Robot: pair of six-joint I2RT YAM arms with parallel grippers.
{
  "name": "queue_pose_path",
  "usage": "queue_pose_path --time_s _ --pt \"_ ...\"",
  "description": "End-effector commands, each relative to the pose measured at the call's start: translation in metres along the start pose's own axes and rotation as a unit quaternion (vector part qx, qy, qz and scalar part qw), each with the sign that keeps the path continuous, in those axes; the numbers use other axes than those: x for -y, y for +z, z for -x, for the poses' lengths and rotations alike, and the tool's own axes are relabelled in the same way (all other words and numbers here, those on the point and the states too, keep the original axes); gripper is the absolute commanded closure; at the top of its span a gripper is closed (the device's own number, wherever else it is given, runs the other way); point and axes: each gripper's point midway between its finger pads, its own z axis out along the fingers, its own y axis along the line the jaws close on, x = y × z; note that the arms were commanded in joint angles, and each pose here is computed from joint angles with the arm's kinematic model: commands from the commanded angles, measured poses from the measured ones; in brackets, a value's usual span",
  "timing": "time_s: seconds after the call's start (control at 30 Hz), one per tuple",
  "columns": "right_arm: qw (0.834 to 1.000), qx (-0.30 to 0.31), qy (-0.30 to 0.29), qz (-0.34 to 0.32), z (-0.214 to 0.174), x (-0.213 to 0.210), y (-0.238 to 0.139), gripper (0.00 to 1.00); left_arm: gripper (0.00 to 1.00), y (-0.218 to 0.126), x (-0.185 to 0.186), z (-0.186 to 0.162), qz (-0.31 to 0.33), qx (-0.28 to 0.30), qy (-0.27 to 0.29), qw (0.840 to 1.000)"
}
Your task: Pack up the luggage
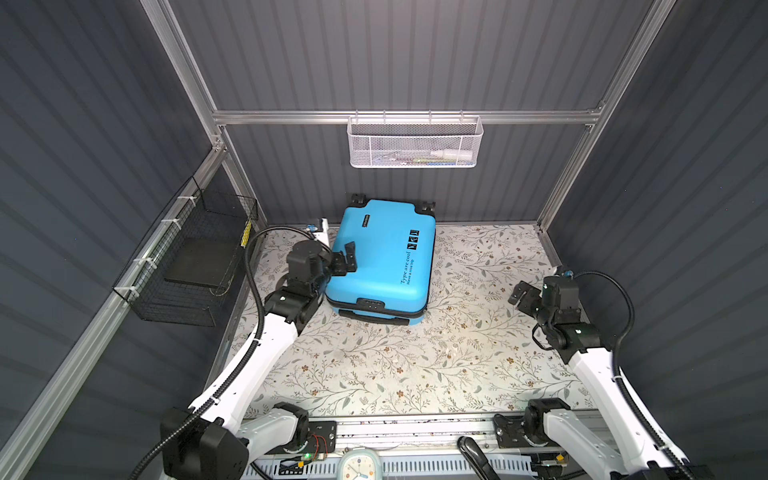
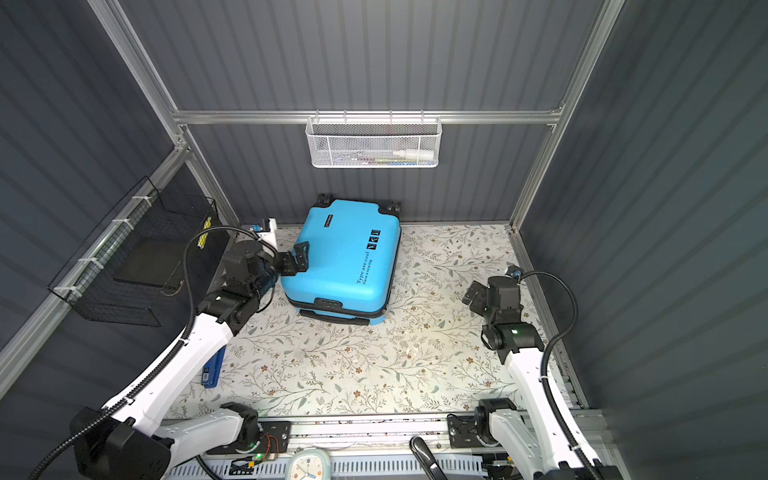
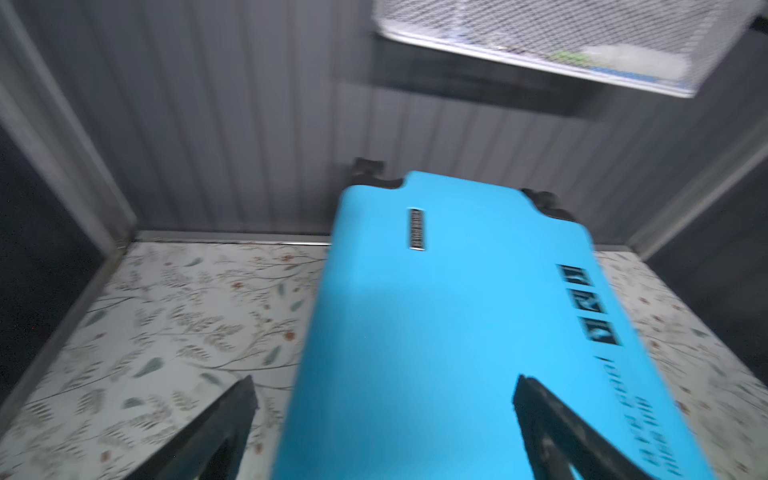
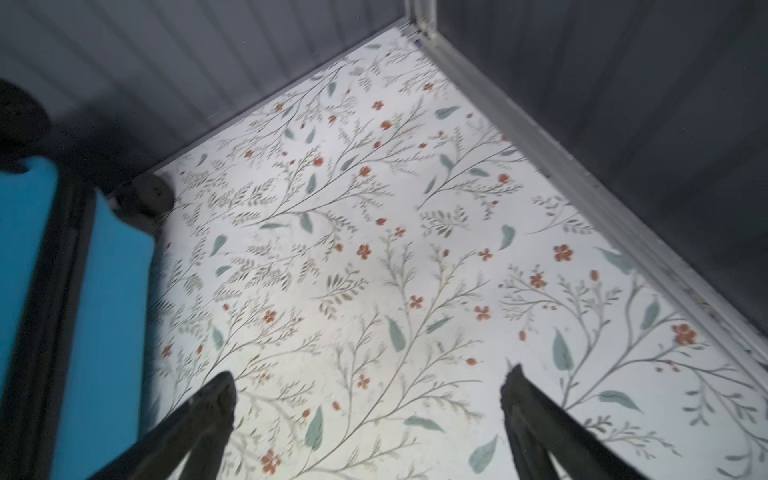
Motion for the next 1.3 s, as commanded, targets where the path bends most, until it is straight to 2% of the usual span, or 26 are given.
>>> queue_pose_path --time_s 0.0,0.1,0.17,0.27,0.4,0.53,0.6,0.7,0.83,0.93,1.0,1.13,1.2,1.23,1.27 --pt "0.996 0.072 -0.004 -0.050 0.021 0.016 0.008 0.01 0.00 0.006 -0.046 0.001 0.053 -0.013 -0.011 0.998" --pt "0.996 0.070 -0.012 -0.063 0.020 0.018 0.017 0.01 0.00 0.014 -0.084 -0.008 0.089 -0.011 -0.046 0.995" --pt "0.996 0.072 -0.024 -0.056 0.018 0.014 0.025 0.01 0.00 0.022 -0.095 -0.020 0.096 -0.017 -0.048 0.994" --pt "0.995 0.072 -0.043 -0.052 0.012 0.011 0.039 0.01 0.00 0.031 -0.100 -0.046 0.093 -0.021 -0.023 0.995" --pt "0.994 0.063 -0.075 -0.054 -0.003 0.011 0.057 0.01 0.00 0.025 -0.107 -0.078 0.098 0.025 0.007 0.995" --pt "0.992 0.077 -0.093 -0.045 -0.014 0.010 0.073 0.01 0.00 0.028 -0.119 -0.124 0.119 -0.011 0.027 0.992" --pt "0.990 0.089 -0.107 -0.038 -0.019 0.009 0.079 0.01 0.00 0.030 -0.120 -0.141 0.116 -0.009 0.029 0.993" --pt "0.985 0.116 -0.127 -0.022 -0.016 0.003 0.080 0.01 0.00 0.033 -0.125 -0.162 0.121 -0.016 0.034 0.992" --pt "0.969 0.202 -0.143 0.024 0.000 -0.013 0.073 0.01 0.00 0.041 -0.127 -0.181 0.116 -0.012 0.039 0.992" --pt "0.964 0.220 -0.142 0.049 -0.010 -0.017 0.080 0.01 0.00 0.051 -0.122 -0.184 0.096 0.005 0.037 0.995" --pt "0.953 0.251 -0.153 0.072 -0.014 -0.024 0.080 0.01 0.00 0.058 -0.118 -0.187 0.084 -0.018 0.053 0.995" --pt "0.963 0.196 -0.164 0.080 -0.021 -0.028 0.095 0.01 0.00 0.067 -0.115 -0.197 0.059 0.000 0.068 0.996" --pt "0.968 0.179 -0.156 0.082 -0.019 -0.026 0.102 0.01 0.00 0.073 -0.115 -0.207 0.052 -0.003 0.070 0.996" --pt "0.975 0.164 -0.139 0.063 -0.017 -0.017 0.106 0.01 0.00 0.077 -0.115 -0.206 0.050 0.006 0.071 0.996" --pt "0.975 0.169 -0.127 0.062 -0.014 -0.014 0.106 0.01 0.00 0.082 -0.117 -0.211 0.054 -0.024 0.070 0.996"
